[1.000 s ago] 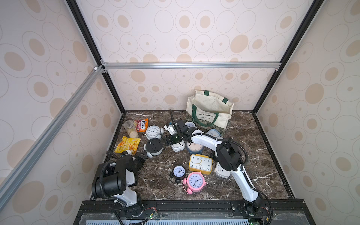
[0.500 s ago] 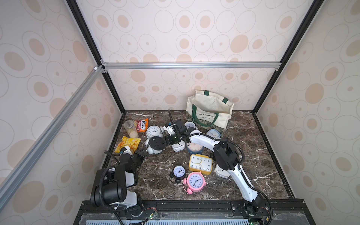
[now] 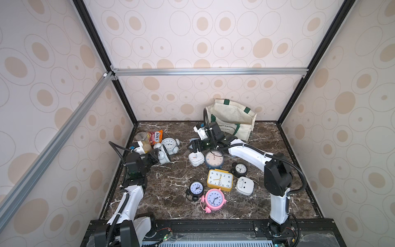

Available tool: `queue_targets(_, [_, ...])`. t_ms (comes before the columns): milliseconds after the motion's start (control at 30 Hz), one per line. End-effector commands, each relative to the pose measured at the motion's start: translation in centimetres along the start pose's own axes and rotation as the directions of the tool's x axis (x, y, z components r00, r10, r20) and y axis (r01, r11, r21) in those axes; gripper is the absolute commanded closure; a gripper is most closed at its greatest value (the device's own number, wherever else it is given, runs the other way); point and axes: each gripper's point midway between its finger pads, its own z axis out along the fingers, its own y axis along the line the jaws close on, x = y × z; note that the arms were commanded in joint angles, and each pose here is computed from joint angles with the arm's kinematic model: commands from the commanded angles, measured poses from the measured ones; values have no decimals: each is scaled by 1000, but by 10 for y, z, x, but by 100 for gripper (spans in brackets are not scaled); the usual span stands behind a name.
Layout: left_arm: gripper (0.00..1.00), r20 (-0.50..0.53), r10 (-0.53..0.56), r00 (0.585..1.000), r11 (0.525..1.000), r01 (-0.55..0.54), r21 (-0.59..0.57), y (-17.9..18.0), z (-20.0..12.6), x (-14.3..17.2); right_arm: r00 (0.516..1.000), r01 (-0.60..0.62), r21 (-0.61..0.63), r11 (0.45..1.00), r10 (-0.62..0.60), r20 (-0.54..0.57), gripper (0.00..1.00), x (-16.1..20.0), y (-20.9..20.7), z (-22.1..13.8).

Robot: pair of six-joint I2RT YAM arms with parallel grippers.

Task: Put the alarm clock into the canvas bag
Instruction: Pick up the alarm from the center of the board.

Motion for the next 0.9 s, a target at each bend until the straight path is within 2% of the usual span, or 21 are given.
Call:
queue_targets(0, [100,-17,214,977,977,-214,6,-28,-5,-14,1000,3,60,998,-1,-23,18,5,-3,-26])
queue_targets(67, [100,-29,300,953,954,-299,35,-46,-3,-15,999,-12,69,998,14,-29,22,6,1,-41])
queue_targets(233, [100,-87,474,876,880,-466,91,-83,6,-10,995,-95,-14,995,95,-28,23,6,28,-76])
queue_targets(333, [100,-86,582,809,810,-568,146,-108,9,-6,981,-191,-52,980,190,-35,24,7,40,-87])
queue_targets(400, [100,-71,660,748,745,-638,197,-128,8,0,958,-283,-51,958,280,-54,24,8,42,-91])
queue_targets(500, [100,-32,727,686,672,-701,238,-149,6,8,919,-392,-89,916,384,-91,24,6,51,-92])
queue_targets(567, [100,-13,734,679,662,-712,234,-157,7,9,885,-465,-108,879,457,-91,24,3,53,-92])
queue_targets(633, [100,4,731,682,658,-707,260,-166,7,14,858,-513,-202,834,506,-90,25,-7,62,-91])
queue_targets(733, [100,10,728,686,657,-701,275,-176,10,24,847,-522,-308,795,525,-81,27,-21,76,-92])
queue_targets(867, [100,10,713,701,669,-685,290,-185,12,33,809,-580,-317,750,576,-117,33,-13,75,-84])
